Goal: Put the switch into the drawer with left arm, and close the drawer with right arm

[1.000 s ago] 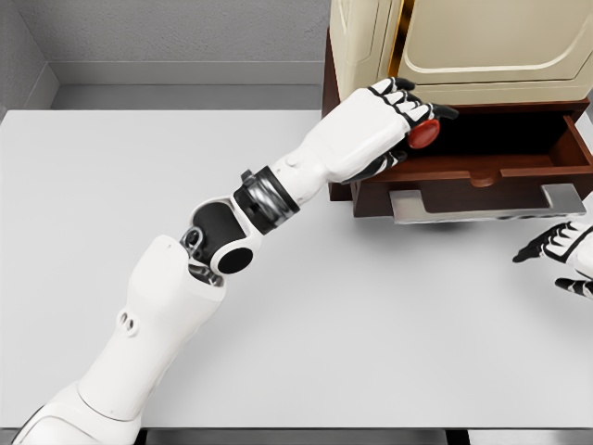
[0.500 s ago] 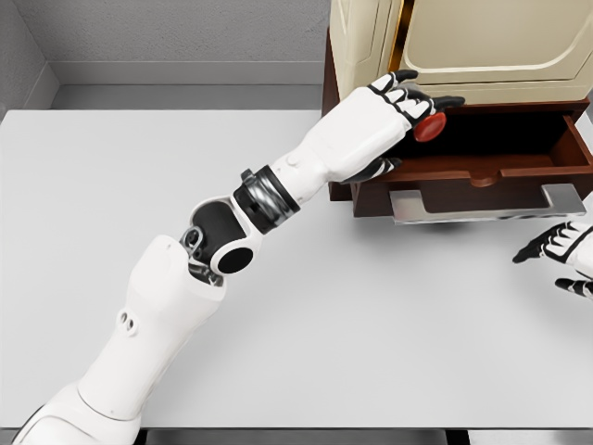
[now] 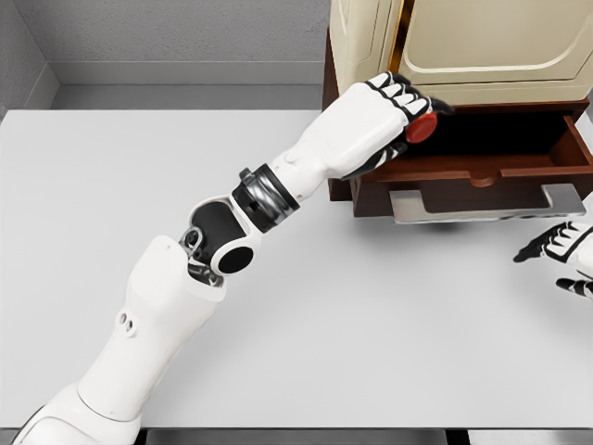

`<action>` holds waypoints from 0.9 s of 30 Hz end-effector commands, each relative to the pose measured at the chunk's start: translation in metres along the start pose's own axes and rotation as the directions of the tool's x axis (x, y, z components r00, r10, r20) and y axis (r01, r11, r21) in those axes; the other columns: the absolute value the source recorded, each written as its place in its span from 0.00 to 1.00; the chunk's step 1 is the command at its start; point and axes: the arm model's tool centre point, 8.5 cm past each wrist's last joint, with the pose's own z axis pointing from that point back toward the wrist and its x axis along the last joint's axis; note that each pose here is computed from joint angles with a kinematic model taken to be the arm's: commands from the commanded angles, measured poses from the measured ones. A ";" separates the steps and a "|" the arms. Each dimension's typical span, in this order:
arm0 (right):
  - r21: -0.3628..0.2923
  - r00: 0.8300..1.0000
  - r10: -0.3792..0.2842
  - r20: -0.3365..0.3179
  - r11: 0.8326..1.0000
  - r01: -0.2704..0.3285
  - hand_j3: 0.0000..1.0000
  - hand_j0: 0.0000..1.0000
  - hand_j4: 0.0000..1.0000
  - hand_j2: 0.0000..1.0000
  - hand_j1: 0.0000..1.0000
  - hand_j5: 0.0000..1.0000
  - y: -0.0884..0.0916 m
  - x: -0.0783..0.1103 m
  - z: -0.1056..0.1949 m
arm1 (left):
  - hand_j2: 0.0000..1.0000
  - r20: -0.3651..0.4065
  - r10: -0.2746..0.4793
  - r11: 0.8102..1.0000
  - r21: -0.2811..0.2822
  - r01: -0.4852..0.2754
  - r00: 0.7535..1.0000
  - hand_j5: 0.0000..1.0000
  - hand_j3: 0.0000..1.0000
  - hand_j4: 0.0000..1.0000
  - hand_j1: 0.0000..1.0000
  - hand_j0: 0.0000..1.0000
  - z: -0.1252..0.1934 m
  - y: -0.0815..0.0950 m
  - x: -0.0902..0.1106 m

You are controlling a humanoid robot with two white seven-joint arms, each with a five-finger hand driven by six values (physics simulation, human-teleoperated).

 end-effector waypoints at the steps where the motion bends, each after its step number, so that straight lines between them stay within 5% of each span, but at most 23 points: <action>1: -0.002 1.000 -0.003 0.000 1.000 0.003 0.73 0.73 0.73 0.73 0.73 0.73 -0.001 0.000 0.000 | 0.83 -0.003 0.003 1.000 0.004 -0.003 1.000 0.83 0.83 0.83 0.83 0.83 0.000 0.001 -0.001; 2: -0.002 1.000 -0.003 0.000 1.000 0.003 0.73 0.73 0.73 0.73 0.73 0.73 -0.001 0.000 0.000 | 0.63 -0.006 0.006 1.000 0.004 -0.006 1.000 0.63 0.63 0.63 0.63 0.63 0.000 0.000 0.000; 3: -0.002 1.000 -0.003 0.000 1.000 0.003 0.73 0.73 0.73 0.73 0.73 0.73 -0.001 0.000 0.000 | 0.64 -0.005 0.004 1.000 0.004 -0.004 1.000 0.64 0.64 0.64 0.64 0.64 0.000 0.001 0.000; 4: -0.002 1.000 -0.003 0.000 1.000 0.003 0.73 0.73 0.73 0.73 0.73 0.73 -0.001 0.000 0.000 | 0.76 -0.001 0.003 1.000 0.005 -0.003 1.000 0.76 0.76 0.76 0.76 0.76 0.000 0.001 0.000; 6: -0.002 1.000 -0.003 0.000 1.000 0.003 0.73 0.73 0.73 0.73 0.73 0.73 -0.001 0.000 0.000 | 0.68 -0.008 0.003 1.000 0.006 -0.003 1.000 0.68 0.68 0.68 0.68 0.68 0.000 0.001 0.000; 7: -0.002 1.000 -0.003 0.000 1.000 0.003 0.73 0.73 0.73 0.73 0.73 0.73 -0.001 0.000 0.000 | 0.81 -0.007 0.003 1.000 0.006 -0.003 1.000 0.81 0.81 0.81 0.81 0.81 0.000 0.001 0.000; 19: -0.004 1.000 0.003 0.005 1.000 -0.003 0.73 0.73 0.73 0.73 0.73 0.73 -0.004 0.000 -0.001 | 0.82 0.035 -0.003 0.999 0.050 0.001 0.999 0.82 0.82 0.82 0.82 0.82 0.002 0.013 0.015; 24: -0.004 1.000 0.003 0.005 1.000 -0.003 0.73 0.73 0.73 0.73 0.73 0.73 -0.004 0.000 -0.001 | 0.94 0.090 0.014 0.992 0.121 -0.025 0.996 0.94 0.94 0.94 0.94 0.94 0.011 0.031 0.037; 27: -0.002 1.000 0.006 0.009 1.000 -0.006 0.73 0.73 0.73 0.73 0.73 0.73 -0.006 0.001 -0.001 | 0.98 0.255 0.045 0.982 0.166 -0.089 0.966 0.98 0.98 0.98 0.98 0.98 0.026 0.046 0.038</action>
